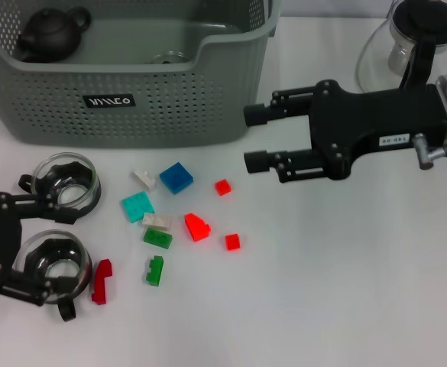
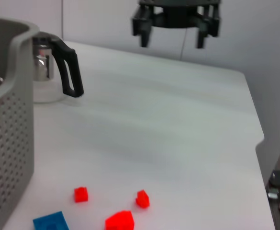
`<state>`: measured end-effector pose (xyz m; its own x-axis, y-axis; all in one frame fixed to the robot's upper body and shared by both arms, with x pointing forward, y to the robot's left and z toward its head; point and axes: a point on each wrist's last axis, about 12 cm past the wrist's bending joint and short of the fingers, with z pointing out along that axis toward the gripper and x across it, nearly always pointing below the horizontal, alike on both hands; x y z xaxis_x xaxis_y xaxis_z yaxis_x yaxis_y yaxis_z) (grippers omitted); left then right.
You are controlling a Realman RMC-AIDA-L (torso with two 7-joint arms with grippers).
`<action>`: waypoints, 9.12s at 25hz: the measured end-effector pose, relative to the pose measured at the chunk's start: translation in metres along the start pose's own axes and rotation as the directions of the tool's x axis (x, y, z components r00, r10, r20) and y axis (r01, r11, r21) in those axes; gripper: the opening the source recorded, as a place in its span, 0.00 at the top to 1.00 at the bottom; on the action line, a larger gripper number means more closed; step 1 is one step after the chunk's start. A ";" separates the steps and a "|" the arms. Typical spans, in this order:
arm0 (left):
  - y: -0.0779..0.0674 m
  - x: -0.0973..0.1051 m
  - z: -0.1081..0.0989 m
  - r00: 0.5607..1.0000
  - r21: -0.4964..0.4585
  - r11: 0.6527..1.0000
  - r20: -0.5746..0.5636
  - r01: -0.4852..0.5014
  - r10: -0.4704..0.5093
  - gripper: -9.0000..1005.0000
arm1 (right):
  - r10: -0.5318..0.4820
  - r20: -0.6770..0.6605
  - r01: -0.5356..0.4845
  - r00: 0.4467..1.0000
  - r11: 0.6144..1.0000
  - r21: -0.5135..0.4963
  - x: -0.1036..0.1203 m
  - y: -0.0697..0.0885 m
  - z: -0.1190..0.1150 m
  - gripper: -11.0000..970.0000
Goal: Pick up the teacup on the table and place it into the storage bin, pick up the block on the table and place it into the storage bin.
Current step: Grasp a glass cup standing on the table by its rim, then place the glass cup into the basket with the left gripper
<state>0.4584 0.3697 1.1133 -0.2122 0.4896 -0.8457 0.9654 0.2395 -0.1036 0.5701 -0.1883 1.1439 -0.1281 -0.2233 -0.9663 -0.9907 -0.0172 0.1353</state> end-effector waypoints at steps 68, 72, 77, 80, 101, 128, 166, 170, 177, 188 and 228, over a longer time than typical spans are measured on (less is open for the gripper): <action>-0.009 0.001 0.016 0.896 0.019 0.982 -0.407 -0.187 0.178 0.22 | 0.101 0.029 -0.103 0.994 0.993 0.055 0.004 -0.011 0.028 0.30; -0.006 -0.004 0.020 0.890 0.041 0.979 -0.412 -0.197 0.197 0.22 | 0.100 0.029 -0.102 0.995 0.993 0.058 0.004 -0.011 0.028 0.30; -0.002 -0.008 0.025 0.877 0.065 0.977 -0.432 -0.203 0.211 0.22 | 0.106 0.030 -0.108 0.994 0.992 0.058 0.007 -0.010 0.028 0.30; -0.001 -0.010 0.026 0.875 0.071 0.976 -0.433 -0.208 0.218 0.22 | 0.108 0.030 -0.109 0.994 0.992 0.060 0.007 -0.010 0.028 0.30; 0.002 -0.014 0.034 0.848 0.111 0.979 -0.489 -0.174 0.206 0.28 | 0.110 0.028 -0.112 0.994 0.991 0.073 0.010 -0.010 0.026 0.30; 0.009 -0.009 0.043 0.845 0.108 0.990 -0.517 -0.091 0.134 0.54 | 0.099 0.036 -0.102 0.994 0.992 0.080 0.007 -0.012 0.022 0.30; 0.004 -0.021 0.013 0.895 0.006 0.999 -0.445 0.040 -0.033 0.94 | 0.074 0.027 -0.076 0.997 0.991 0.106 0.007 -0.015 0.009 0.30; 0.003 -0.024 0.005 0.917 -0.007 0.997 -0.392 0.078 -0.075 0.94 | 0.077 0.017 -0.078 0.997 0.992 0.100 0.008 -0.015 0.007 0.30; 0.006 -0.034 0.013 0.943 0.005 0.995 -0.318 0.102 -0.095 0.93 | 0.079 -0.018 -0.078 0.997 0.995 0.060 0.012 -0.010 0.006 0.30; 0.009 -0.047 0.003 0.986 -0.044 0.996 -0.147 0.076 -0.082 0.92 | 0.075 -0.035 -0.072 0.997 0.995 0.067 0.013 -0.010 0.000 0.30; 0.163 -0.194 0.095 0.926 -0.586 0.804 -0.352 -0.106 -0.135 0.87 | 0.081 -0.122 -0.072 0.989 0.994 0.076 0.022 -0.010 -0.004 0.30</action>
<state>0.6717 0.2345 1.2108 -0.3804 0.7165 -0.5847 0.7093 0.6317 0.3127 0.5777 -0.1970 1.1216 -0.2014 -0.3411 -0.9182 -0.9795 0.0735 0.1876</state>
